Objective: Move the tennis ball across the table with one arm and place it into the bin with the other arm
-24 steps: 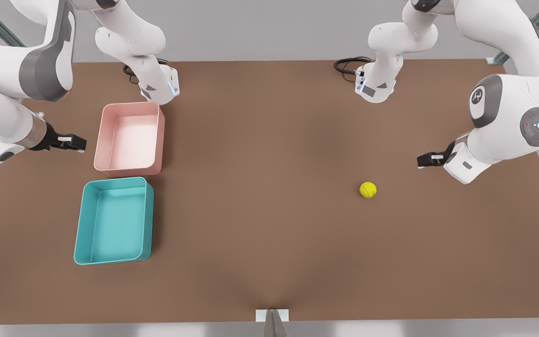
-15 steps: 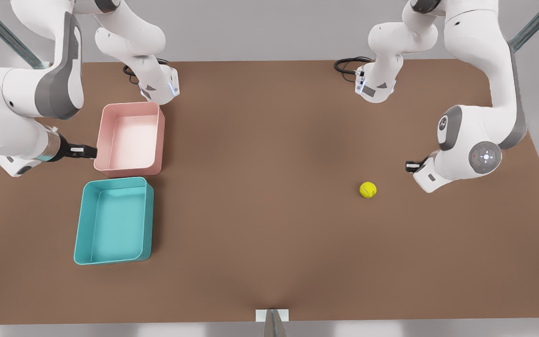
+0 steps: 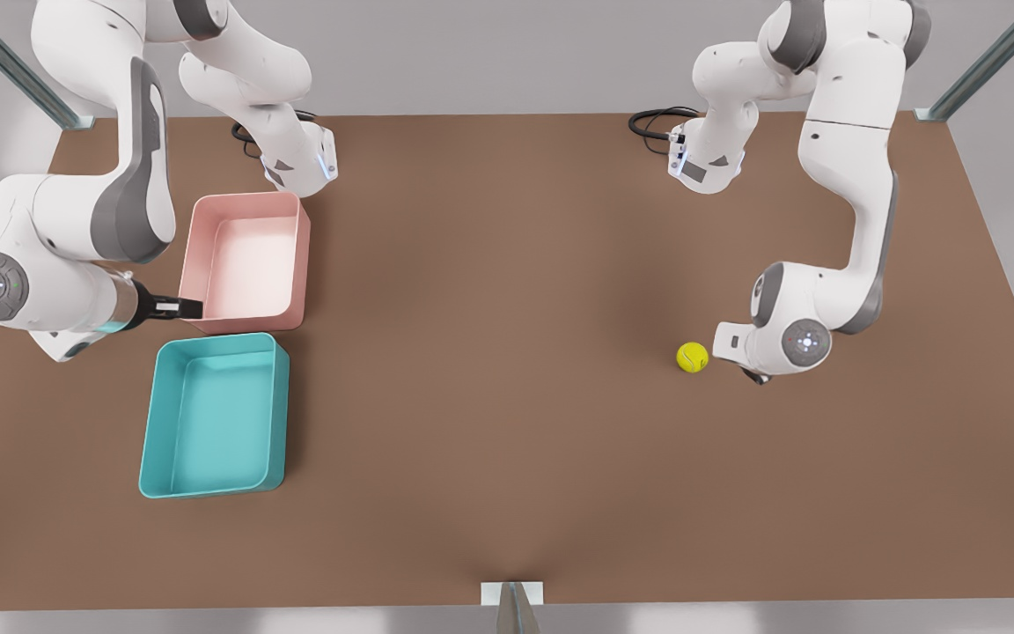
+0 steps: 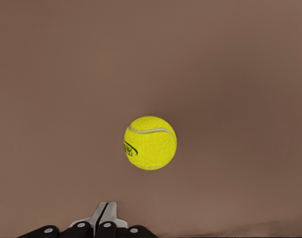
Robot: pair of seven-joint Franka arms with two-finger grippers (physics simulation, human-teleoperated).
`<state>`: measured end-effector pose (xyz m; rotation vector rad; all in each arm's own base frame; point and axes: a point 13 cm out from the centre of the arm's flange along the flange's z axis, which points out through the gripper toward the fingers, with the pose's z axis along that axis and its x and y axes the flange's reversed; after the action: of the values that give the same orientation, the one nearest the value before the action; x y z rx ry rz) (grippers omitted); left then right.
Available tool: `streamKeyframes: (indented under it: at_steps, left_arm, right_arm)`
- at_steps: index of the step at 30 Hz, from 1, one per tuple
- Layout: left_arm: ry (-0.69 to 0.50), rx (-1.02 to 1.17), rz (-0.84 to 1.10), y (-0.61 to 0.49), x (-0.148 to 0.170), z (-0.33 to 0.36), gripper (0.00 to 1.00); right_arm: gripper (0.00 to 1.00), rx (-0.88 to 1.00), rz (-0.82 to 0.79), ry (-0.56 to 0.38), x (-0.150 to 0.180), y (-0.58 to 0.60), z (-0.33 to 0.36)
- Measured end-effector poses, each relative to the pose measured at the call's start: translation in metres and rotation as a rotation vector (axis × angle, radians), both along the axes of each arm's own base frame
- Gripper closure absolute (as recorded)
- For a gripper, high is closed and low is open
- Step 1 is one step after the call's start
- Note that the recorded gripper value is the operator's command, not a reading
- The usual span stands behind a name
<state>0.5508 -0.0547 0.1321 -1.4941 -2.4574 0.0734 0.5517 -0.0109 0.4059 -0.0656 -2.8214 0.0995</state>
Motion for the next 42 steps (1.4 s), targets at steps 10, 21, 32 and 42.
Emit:
streamKeyframes:
  at_steps: [10,21,32,42]
  left_arm:
    - [-0.011,-0.041,-0.391,0.015,-0.003,-0.046,0.79]
    - [0.035,-0.078,-0.523,0.011,-0.032,-0.073,0.79]
    - [0.021,-0.077,-0.510,0.005,-0.030,-0.082,0.79]
    - [-0.159,-0.162,-0.448,-0.211,-0.039,-0.023,0.79]
  right_arm:
    - [0.00,-0.016,-0.001,-0.007,0.002,-0.004,0.000]
    - [0.00,-0.017,-0.002,0.003,0.003,-0.003,-0.005]
    - [0.00,-0.017,-0.003,0.007,0.003,-0.003,-0.008]
    - [0.00,-0.015,0.000,-0.010,0.005,-0.009,-0.003]
